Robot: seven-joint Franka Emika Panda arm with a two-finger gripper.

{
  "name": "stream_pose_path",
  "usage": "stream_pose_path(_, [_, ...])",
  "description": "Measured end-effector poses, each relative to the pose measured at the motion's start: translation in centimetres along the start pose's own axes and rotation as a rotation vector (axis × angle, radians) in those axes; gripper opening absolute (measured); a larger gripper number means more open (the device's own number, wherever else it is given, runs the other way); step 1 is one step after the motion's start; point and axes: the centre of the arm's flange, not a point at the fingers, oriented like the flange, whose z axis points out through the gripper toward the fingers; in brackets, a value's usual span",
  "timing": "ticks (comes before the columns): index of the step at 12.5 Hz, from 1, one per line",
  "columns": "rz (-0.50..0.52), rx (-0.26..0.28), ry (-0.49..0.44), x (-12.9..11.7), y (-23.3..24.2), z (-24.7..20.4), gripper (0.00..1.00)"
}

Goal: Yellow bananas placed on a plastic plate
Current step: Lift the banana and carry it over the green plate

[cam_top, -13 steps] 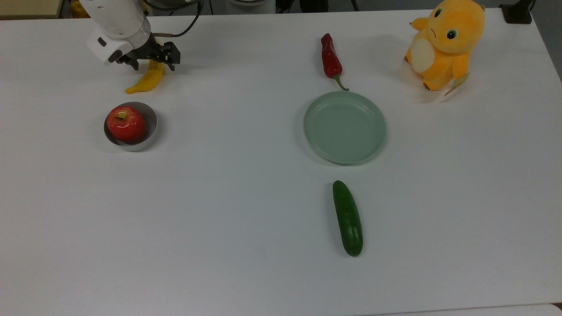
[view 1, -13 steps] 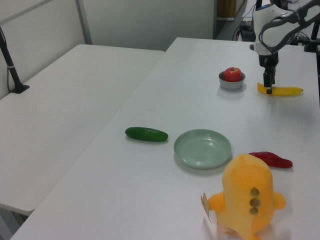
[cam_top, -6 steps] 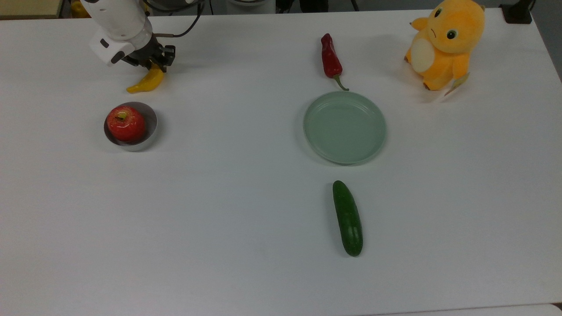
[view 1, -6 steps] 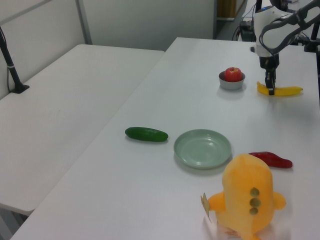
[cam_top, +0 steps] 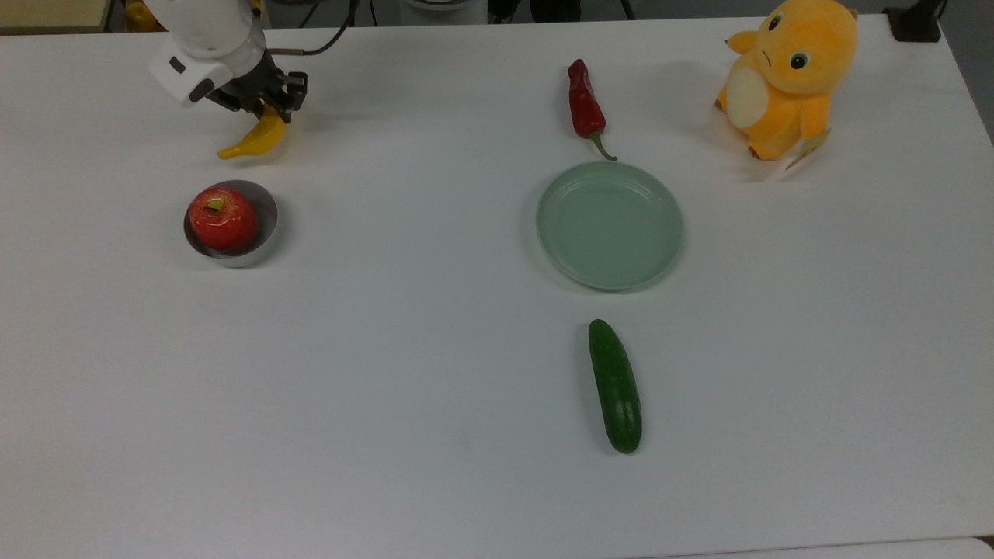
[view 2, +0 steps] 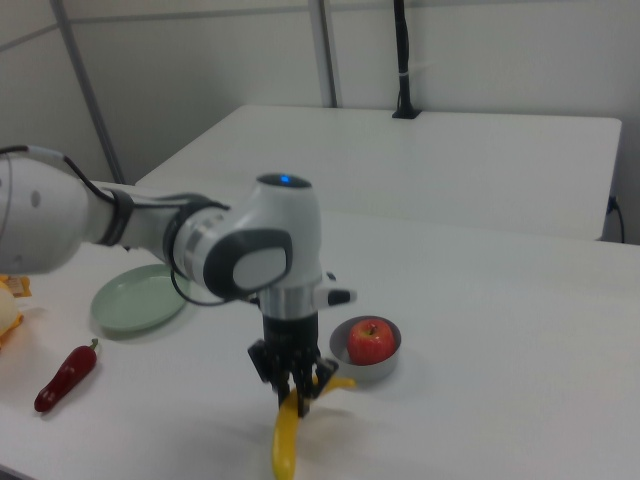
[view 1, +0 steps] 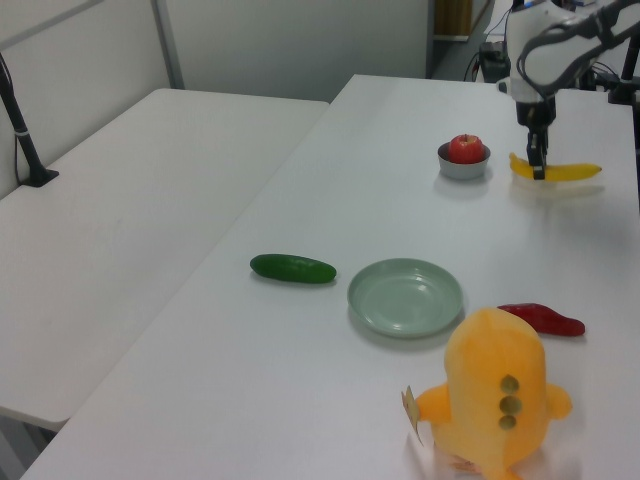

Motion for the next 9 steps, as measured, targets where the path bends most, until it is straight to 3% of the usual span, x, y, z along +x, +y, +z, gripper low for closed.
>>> stream_pose_path(6, [-0.059, 0.075, 0.106, 2.5, -5.4, -10.8, 0.30])
stream_pose_path(9, [-0.098, 0.076, 0.160, 4.1, -9.6, -14.0, 0.30])
